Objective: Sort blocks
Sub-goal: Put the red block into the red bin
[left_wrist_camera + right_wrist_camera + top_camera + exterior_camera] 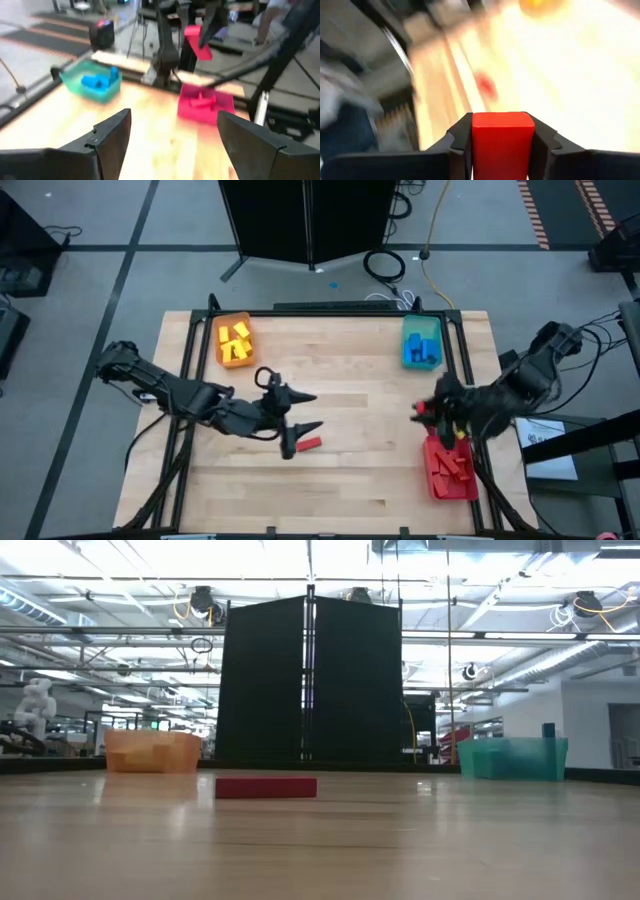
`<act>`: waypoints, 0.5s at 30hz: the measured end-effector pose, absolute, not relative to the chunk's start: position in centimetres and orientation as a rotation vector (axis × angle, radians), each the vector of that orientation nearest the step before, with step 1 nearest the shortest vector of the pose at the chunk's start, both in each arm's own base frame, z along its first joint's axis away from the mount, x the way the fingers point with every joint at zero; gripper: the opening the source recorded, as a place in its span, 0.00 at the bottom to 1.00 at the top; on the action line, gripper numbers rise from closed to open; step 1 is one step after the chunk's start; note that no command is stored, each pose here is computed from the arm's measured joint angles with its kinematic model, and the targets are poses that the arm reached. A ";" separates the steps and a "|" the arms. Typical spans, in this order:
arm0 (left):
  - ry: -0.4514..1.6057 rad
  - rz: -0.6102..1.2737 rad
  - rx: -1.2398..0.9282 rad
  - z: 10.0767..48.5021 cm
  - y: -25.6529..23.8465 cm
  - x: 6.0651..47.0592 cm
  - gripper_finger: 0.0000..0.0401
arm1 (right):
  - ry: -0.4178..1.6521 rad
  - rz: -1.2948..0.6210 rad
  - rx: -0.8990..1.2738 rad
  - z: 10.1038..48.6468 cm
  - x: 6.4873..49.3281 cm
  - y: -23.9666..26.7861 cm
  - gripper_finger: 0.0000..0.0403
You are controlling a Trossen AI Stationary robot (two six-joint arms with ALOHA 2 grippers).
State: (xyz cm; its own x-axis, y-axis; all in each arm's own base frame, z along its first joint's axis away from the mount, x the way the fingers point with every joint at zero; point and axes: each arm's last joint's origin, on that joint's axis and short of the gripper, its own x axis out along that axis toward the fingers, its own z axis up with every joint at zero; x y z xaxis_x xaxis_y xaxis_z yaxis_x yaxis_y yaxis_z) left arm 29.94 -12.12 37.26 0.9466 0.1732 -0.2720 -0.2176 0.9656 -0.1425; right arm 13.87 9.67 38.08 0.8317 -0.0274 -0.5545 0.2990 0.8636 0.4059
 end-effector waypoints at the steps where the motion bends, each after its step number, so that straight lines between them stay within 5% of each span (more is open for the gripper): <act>1: 0.286 0.199 -0.182 37.2 -12.1 29.5 0.72 | 0.668 -0.204 0.527 37.2 13.5 9.9 0.23; 7: 0.395 0.193 -0.186 37.0 -12.3 27.5 0.73 | 1.192 -0.303 0.534 33.6 12.3 11.7 0.23; 15: 0.399 0.195 -0.204 37.0 -12.4 27.3 0.73 | 1.385 -0.336 0.549 27.9 11.7 14.2 0.23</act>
